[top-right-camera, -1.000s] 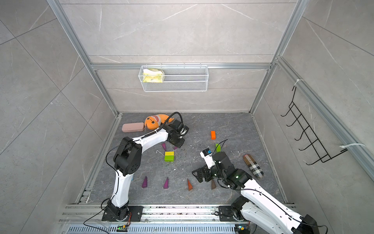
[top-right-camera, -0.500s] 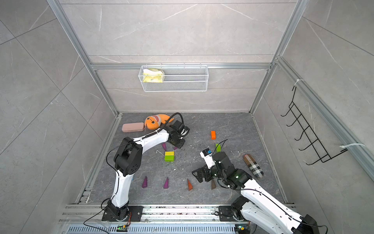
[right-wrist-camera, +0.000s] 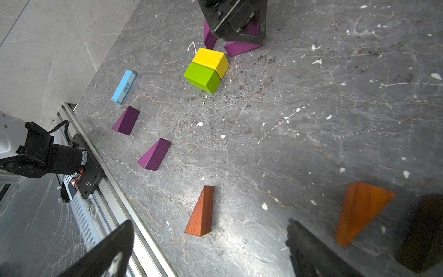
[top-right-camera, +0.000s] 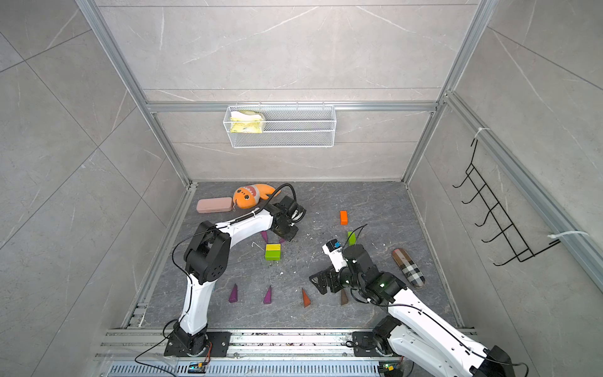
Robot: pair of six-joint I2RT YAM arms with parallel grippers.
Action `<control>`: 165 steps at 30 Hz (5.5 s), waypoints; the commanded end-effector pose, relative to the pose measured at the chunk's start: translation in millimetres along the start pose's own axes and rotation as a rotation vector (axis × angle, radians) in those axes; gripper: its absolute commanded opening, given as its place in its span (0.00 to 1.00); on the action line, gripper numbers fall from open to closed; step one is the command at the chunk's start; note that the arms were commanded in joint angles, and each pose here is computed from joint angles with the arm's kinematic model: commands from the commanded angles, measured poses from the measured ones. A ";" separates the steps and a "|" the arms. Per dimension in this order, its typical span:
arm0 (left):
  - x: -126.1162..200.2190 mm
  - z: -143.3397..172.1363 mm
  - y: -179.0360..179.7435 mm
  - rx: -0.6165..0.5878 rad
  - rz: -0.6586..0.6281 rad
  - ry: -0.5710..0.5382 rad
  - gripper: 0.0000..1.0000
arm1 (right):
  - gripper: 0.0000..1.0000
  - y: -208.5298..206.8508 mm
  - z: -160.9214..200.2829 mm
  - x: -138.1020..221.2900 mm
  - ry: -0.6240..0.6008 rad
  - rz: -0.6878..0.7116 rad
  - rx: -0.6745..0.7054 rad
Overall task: Assemble a small pinwheel with building blocks
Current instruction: Assemble the building block at the center of the board, then pick up the building block from the center of the board.
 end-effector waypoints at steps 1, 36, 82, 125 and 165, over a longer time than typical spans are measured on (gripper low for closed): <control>9.8 -1.9 -1.6 -0.028 -0.010 -0.008 0.17 | 1.00 0.3 2.5 0.2 -0.005 -0.010 0.022; 11.2 -1.9 -10.0 -0.051 -0.018 0.011 0.33 | 1.00 3.7 1.8 3.7 -0.015 -0.025 0.028; 18.1 -10.9 0.0 -0.037 -0.080 -0.017 0.38 | 1.00 3.7 2.8 1.5 -0.004 -0.029 0.026; 145.8 273.4 33.1 0.766 -0.192 0.187 0.48 | 1.00 16.1 4.8 -1.0 -0.017 -0.124 0.052; 88.5 285.5 22.1 0.686 -0.186 0.226 0.36 | 1.00 16.3 5.4 -1.4 -0.016 -0.127 0.049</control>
Point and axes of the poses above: each gripper's point midway between its finger pads, its own x axis back along the fingers, its own y axis along the line the jaws close on, z = x × y, the point moved 2 cm from there along x, back along the fingers, and after that the axes turned 5 degrees about x, right-handed, at the moved point
